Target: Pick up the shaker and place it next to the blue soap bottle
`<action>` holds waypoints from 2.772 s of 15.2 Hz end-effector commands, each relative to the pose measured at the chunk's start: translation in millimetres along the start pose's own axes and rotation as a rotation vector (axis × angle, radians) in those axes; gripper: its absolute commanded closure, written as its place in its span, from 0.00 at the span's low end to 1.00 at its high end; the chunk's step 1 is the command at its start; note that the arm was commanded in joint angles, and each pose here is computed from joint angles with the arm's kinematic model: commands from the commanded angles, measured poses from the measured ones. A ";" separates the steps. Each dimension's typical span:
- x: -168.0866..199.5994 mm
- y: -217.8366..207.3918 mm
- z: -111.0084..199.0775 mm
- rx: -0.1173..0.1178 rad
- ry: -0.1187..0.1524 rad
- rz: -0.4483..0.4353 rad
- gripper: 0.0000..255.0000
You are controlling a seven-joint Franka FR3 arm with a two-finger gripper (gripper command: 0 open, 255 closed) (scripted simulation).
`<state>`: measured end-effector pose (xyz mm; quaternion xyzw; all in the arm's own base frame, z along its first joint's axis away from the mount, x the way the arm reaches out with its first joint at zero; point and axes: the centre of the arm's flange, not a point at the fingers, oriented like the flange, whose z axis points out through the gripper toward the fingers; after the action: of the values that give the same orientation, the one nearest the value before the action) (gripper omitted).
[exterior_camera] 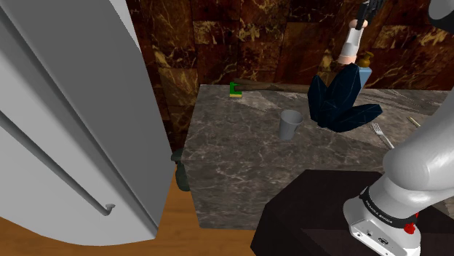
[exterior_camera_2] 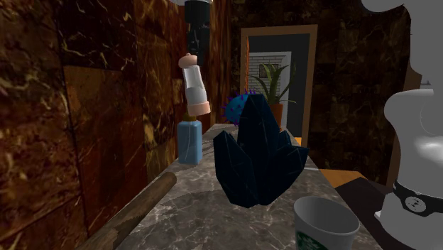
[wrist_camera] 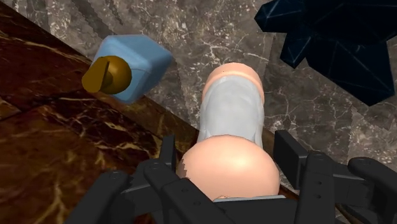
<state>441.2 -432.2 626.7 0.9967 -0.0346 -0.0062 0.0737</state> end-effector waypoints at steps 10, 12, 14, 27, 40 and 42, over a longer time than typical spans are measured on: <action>-0.2 -7.4 57.3 0.000 0.001 0.000 1.00; -0.2 -8.9 67.7 0.000 0.001 0.000 1.00; -0.1 -10.5 78.1 0.000 0.001 0.000 1.00; 0.4 -20.6 146.0 0.000 0.001 0.000 1.00; 0.9 -30.7 213.9 0.000 0.001 0.000 1.00; 0.9 -31.3 218.0 0.000 0.001 0.000 1.00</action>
<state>440.0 -433.2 409.3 0.9967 -0.0346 -0.0062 0.0737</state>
